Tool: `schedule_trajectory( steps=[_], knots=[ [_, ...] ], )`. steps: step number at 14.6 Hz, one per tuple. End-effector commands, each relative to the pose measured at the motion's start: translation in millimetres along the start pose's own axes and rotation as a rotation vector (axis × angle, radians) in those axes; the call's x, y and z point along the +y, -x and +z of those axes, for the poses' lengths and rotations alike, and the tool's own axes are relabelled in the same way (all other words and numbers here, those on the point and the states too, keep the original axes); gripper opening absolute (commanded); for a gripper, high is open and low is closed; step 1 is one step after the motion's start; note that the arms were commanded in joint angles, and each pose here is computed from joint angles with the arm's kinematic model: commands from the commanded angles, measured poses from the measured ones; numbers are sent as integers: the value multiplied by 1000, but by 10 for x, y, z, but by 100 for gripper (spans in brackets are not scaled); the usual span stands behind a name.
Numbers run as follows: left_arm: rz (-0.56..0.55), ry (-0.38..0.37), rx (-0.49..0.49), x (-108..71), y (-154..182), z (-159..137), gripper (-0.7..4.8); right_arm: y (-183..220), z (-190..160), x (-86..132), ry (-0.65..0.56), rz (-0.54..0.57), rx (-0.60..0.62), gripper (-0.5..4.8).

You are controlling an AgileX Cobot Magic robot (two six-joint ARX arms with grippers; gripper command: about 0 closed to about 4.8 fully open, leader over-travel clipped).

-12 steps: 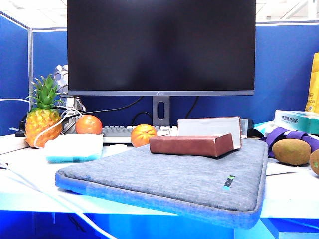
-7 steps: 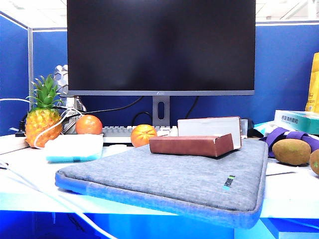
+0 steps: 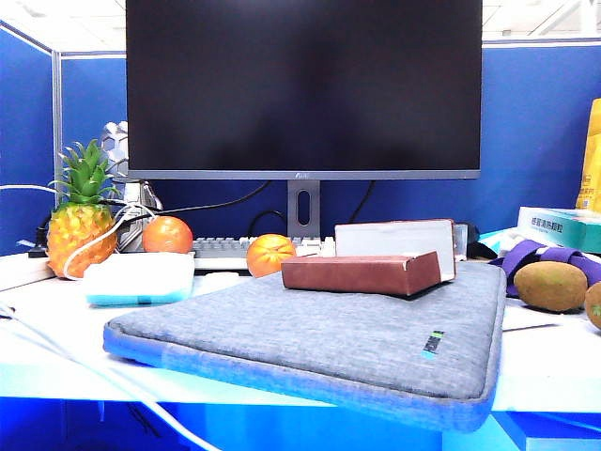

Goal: Close the glasses case.

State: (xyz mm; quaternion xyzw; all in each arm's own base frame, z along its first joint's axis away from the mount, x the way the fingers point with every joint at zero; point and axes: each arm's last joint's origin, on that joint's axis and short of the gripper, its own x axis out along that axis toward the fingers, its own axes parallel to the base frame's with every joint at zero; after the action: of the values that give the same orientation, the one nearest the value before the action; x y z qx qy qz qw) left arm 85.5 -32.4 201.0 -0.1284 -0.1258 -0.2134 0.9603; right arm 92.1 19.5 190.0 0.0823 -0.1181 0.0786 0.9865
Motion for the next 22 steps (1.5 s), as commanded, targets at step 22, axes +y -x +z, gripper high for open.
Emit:
schedule_trajectory(
  steps=[22],
  knots=[
    [-240, 11, 714, -12, -2077, 164, 117, -3062, -183, -585, -377, 241, 818, -6]
  ],
)
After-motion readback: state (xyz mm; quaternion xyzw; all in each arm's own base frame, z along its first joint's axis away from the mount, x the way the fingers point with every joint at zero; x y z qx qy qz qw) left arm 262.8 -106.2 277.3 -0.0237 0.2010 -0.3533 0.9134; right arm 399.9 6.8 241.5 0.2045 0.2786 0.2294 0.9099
